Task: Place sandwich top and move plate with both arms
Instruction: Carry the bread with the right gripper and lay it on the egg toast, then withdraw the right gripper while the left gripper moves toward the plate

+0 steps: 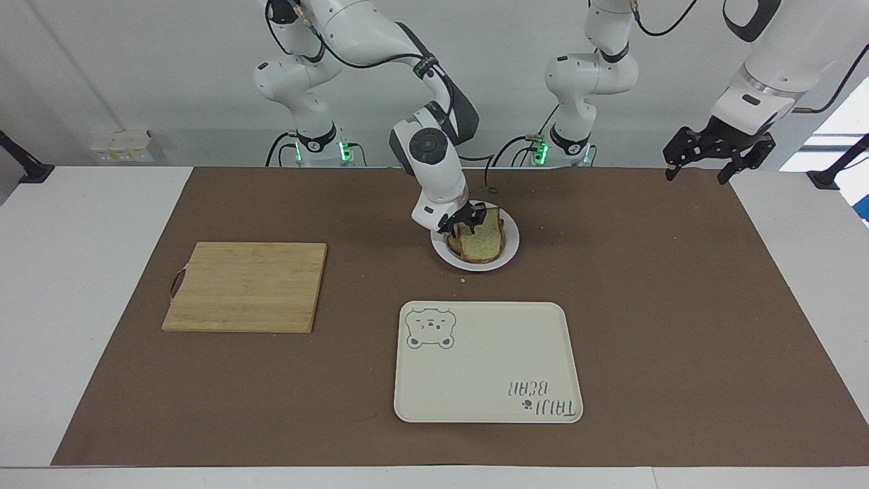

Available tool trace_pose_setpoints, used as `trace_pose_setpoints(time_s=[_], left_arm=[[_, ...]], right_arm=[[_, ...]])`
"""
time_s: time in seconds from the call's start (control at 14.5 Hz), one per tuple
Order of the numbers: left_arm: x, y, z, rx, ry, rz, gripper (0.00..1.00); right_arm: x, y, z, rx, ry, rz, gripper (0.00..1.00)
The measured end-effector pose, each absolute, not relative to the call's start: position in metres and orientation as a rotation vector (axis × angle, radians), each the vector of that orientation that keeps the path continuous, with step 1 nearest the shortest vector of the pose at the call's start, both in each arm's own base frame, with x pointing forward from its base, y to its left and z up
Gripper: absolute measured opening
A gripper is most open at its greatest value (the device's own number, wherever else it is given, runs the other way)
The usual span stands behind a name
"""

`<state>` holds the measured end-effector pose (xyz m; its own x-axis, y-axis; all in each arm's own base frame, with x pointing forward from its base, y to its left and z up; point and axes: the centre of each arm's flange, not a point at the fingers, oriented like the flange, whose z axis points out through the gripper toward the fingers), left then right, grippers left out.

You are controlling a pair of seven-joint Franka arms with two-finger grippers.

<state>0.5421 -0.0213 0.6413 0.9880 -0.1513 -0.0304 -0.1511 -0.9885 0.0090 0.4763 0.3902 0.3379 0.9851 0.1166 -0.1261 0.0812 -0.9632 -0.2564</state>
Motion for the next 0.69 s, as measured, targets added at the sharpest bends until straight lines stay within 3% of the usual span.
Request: trace_pose_setpoints(time_s=[0.28,0.69], left_arm=[[0.542,-0.021,0.641,3.126,-0.238,-0.049,1.0],[0.542,-0.021,0.641,3.126,-0.238,-0.049,1.0]], right_arm=[[0.504,0.361,0.355,-2.917,-0.13,0.112,1.0],[0.549,0.256,0.43,-3.02,-0.04,-0.033,1.0]])
